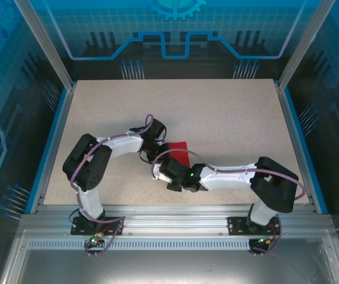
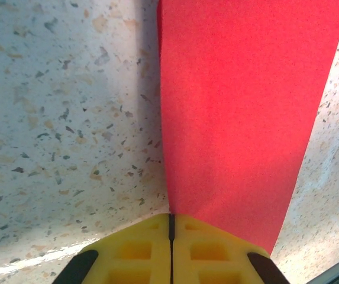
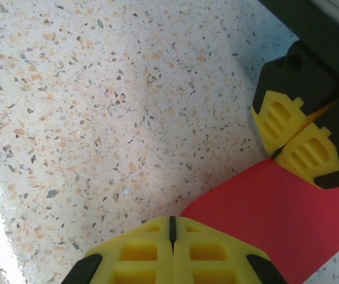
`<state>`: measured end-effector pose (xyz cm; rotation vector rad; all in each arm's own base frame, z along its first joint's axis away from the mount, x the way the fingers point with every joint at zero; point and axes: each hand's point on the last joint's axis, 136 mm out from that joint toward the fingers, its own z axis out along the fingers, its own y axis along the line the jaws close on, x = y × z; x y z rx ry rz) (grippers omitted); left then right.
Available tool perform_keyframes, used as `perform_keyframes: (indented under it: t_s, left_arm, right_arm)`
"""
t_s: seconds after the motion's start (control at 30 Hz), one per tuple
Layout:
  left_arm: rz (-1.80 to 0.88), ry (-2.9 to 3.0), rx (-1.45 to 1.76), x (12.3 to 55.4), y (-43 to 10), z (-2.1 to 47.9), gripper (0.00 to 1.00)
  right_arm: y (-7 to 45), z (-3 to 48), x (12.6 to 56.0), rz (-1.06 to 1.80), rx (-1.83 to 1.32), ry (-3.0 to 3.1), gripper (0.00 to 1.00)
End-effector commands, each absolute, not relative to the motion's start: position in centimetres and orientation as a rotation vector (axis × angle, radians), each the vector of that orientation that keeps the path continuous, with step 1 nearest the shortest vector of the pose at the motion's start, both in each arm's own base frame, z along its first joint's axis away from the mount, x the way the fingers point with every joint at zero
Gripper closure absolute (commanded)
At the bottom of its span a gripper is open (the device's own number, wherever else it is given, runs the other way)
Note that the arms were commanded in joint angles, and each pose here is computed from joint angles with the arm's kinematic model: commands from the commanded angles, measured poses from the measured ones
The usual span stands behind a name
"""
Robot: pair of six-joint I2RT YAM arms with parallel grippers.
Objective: Fold a paper plane with a square sheet of paper (fold left side to right side)
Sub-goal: Third fold the triangle at the center of the table.
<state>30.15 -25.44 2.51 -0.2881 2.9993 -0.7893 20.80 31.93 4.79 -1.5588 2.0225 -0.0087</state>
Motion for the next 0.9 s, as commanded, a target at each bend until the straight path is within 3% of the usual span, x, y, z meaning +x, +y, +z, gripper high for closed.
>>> perform_keyframes:
  t_s: [0.0, 0.17, 0.3, 0.4, 0.6, 0.87]
  left_arm:
    - [-0.802, 2.979, -0.221, 30.4, -25.8, 4.4, 0.84]
    - [-0.823, 2.945, -0.2, 30.5, -24.9, 6.1, 0.58]
    - [-0.816, 2.942, -0.184, 30.5, -24.1, 6.9, 0.51]
    - [-0.82, 2.929, -0.176, 30.8, -24.0, 7.6, 0.51]
    - [-0.909, 2.904, -0.124, 33.2, -26.2, 8.3, 0.64]
    - [-0.937, 2.962, -0.023, 35.2, -29.6, 6.0, 0.7]
  right_arm:
    - [31.8, 5.4, 20.5, 0.076, -1.547, 2.06, 1.0]
    - [31.7, 5.1, 20.2, 0.125, -1.551, 2.092, 1.0]
    - [31.6, 4.8, 20.2, 0.139, -1.55, 2.111, 1.0]
    - [31.5, 4.6, 20.3, 0.147, -1.545, 2.121, 1.0]
    - [31.4, 4.5, 20.5, 0.156, -1.529, 2.142, 1.0]
    - [31.2, 4.1, 20.5, 0.163, -1.518, 2.168, 1.0]
